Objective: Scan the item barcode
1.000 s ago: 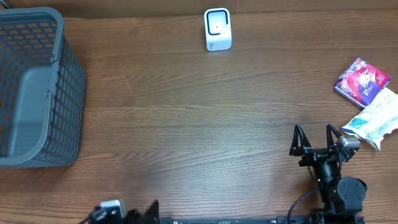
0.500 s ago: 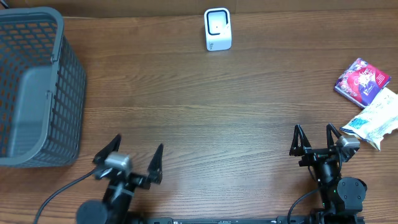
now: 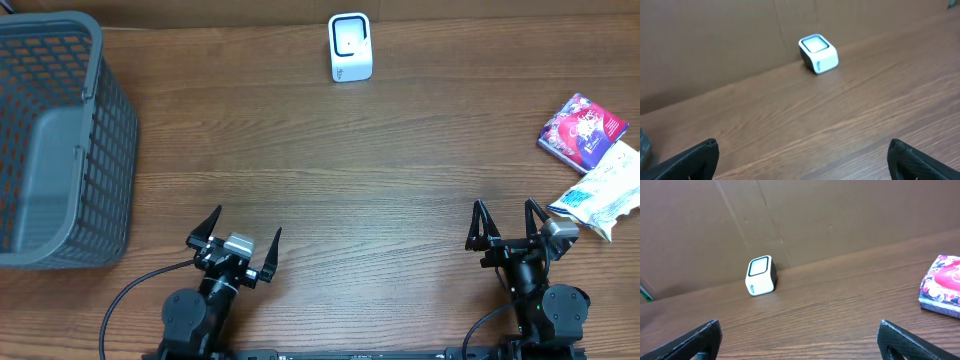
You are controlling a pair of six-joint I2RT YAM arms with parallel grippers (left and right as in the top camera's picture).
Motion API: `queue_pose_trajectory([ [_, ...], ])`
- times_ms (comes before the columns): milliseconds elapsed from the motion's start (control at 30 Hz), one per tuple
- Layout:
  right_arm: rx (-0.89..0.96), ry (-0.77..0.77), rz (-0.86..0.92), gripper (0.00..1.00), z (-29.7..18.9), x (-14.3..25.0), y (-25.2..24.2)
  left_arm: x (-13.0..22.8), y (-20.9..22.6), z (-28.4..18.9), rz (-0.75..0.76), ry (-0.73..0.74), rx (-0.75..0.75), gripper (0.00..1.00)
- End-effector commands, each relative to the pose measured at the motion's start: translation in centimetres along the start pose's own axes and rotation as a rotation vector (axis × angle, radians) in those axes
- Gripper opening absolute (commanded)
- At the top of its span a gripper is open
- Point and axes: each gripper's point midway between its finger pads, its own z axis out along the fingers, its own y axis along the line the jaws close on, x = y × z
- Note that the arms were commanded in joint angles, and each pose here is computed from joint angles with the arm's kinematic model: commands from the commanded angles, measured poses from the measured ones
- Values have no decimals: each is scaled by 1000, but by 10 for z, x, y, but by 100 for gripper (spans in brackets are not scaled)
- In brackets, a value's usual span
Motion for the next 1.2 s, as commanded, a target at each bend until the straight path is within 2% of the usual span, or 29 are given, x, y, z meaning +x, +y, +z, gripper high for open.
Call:
queue_pose_trajectory([
  [0, 12, -8, -4, 100, 0, 1, -3, 8, 6, 2, 42, 12, -45, 100],
  [133, 12, -8, -4, 100, 0, 1, -3, 12, 22, 1, 49, 26, -128, 100],
  [500, 12, -8, -4, 100, 0, 1, -3, 16, 40, -2, -25, 38, -204, 100],
  [1167, 12, -8, -4, 100, 0, 1, -3, 15, 40, -2, -29, 34, -206, 100],
])
